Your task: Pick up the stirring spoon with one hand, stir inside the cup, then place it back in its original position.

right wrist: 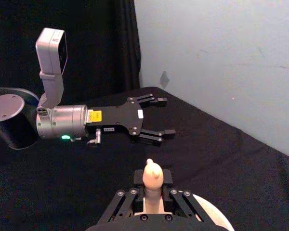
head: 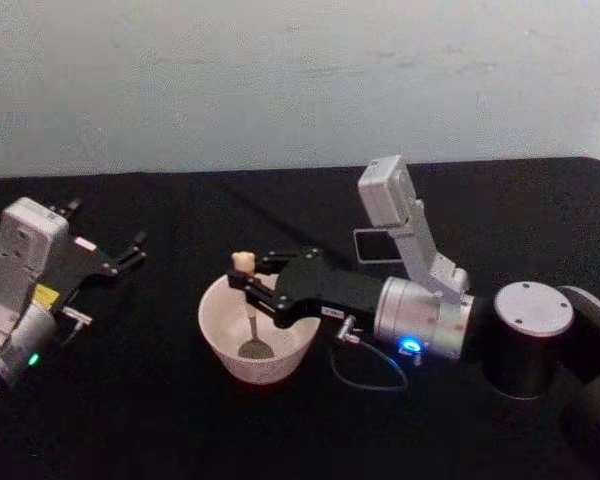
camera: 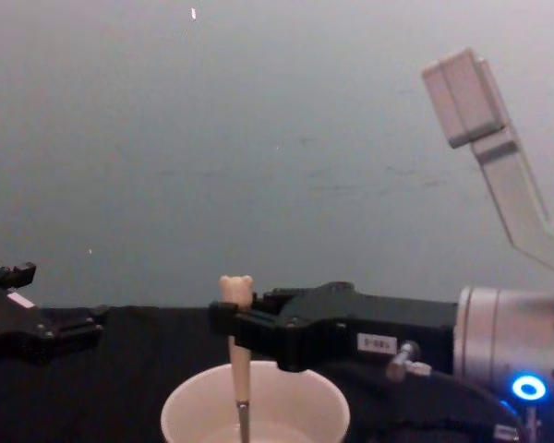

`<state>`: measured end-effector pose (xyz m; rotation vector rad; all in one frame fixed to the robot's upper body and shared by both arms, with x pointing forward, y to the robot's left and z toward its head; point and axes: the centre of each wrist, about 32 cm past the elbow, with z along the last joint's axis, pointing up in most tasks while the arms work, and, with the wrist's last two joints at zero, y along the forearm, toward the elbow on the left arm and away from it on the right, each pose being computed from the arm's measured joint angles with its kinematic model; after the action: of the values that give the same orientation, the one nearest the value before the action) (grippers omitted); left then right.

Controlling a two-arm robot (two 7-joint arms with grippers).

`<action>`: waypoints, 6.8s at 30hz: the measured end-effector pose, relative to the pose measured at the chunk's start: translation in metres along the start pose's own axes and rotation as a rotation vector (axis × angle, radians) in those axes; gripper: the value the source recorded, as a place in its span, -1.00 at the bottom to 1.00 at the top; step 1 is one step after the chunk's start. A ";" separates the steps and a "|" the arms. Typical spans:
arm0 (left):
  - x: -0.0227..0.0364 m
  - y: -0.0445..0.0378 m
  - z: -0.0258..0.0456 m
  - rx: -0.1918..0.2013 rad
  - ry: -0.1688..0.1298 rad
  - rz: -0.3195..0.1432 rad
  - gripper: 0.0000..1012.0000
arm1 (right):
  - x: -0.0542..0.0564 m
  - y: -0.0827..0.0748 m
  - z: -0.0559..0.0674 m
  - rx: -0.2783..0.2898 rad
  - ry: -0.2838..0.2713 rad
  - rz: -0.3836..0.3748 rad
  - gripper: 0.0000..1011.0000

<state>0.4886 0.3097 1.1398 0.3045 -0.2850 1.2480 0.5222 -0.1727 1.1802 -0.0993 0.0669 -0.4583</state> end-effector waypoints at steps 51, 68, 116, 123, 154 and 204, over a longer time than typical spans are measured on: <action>0.0000 0.0000 0.0000 0.000 0.000 0.000 0.98 | 0.001 -0.010 0.005 -0.018 0.066 -0.054 -0.58; 0.0000 0.0000 0.0000 0.000 0.000 0.000 0.98 | 0.001 0.023 0.005 -0.024 0.071 -0.018 -0.58; 0.0000 0.0000 0.0000 0.000 0.000 0.000 0.98 | 0.000 0.001 0.002 -0.020 0.112 -0.048 -0.58; 0.0000 0.0000 0.0000 0.000 0.000 0.000 0.98 | 0.005 0.017 0.002 -0.015 0.096 -0.053 -0.58; 0.0000 0.0000 0.0000 0.000 0.000 0.000 0.98 | 0.026 -0.005 0.008 0.001 0.125 -0.171 -0.58; 0.0000 0.0000 0.0000 0.000 0.000 0.000 0.98 | 0.027 -0.052 0.044 0.300 0.263 -0.385 -0.58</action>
<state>0.4886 0.3097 1.1398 0.3044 -0.2851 1.2480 0.5279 -0.2274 1.2281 0.2482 0.2387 -0.8590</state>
